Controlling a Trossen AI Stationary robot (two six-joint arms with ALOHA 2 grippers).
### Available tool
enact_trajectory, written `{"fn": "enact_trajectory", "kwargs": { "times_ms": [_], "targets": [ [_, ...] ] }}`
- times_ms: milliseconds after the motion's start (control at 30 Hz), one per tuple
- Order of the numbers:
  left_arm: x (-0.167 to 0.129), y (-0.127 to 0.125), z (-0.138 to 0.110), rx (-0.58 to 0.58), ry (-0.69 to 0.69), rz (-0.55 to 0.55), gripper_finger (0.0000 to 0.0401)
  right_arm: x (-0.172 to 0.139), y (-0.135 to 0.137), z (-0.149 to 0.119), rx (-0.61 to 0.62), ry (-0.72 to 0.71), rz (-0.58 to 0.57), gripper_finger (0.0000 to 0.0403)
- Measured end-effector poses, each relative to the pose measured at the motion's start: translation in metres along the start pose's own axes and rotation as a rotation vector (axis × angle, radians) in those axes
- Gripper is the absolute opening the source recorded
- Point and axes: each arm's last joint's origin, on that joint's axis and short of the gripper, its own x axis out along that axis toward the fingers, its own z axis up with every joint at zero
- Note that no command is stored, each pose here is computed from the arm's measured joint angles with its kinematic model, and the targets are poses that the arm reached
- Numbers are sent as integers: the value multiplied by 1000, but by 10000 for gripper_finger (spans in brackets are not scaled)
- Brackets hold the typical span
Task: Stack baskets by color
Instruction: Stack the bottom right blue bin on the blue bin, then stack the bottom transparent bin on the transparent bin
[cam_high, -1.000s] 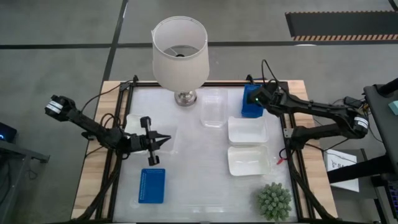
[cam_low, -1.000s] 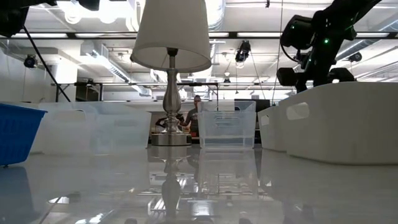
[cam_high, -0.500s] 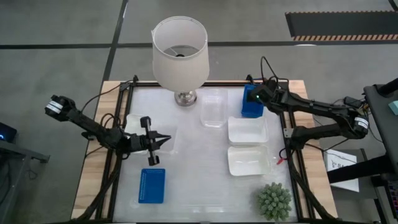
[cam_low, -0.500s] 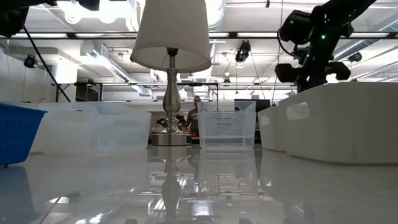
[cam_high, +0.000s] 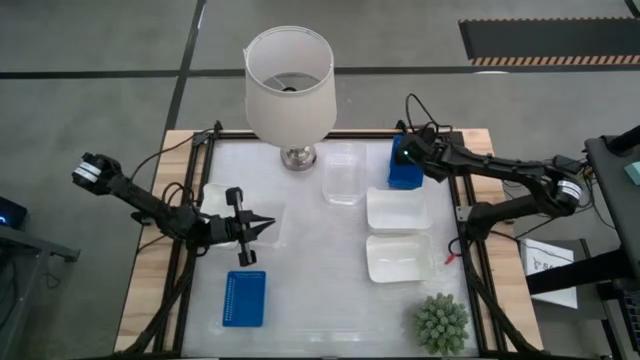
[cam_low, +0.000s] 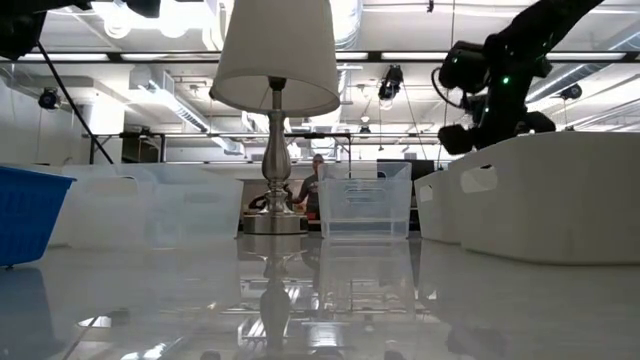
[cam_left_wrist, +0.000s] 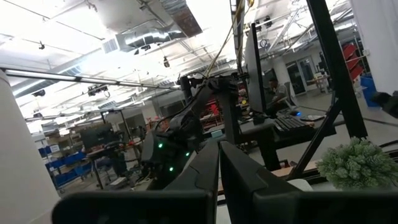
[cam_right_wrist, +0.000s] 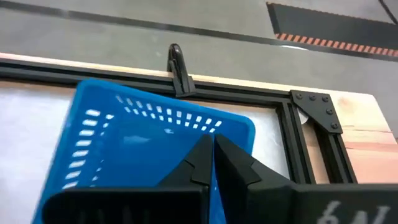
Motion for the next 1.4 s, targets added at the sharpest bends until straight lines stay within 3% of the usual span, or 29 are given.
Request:
{"fn": "enact_trajectory", "kwargs": {
  "times_ms": [133, 267, 467, 600, 1067, 1233, 1400],
  "targets": [
    [0, 0, 0, -2, 0, 0, 0, 16, 4, -2, -48, 41, -35, 9],
    [0, 0, 0, -3, 0, 0, 0, 18, 9, 6, -40, 75, 14, 9],
    [0, 0, 0, -4, 0, 0, 0, 1, 14, 37, -20, 12, 80, 9],
    [0, 0, 0, -4, 0, 0, 0, 2, 18, 47, -44, -28, 40, 9],
    [0, 0, 0, -4, 4, -2, 0, 61, 43, 18, -189, 128, -51, 9],
    [0, 0, -1, -2, 8, -4, 0, 52, 44, 28, -195, 99, -27, 9],
    [0, -1, -3, 8, 37, 9, 0, 8, 43, 37, -206, 4, 84, 9]
  ]
}}
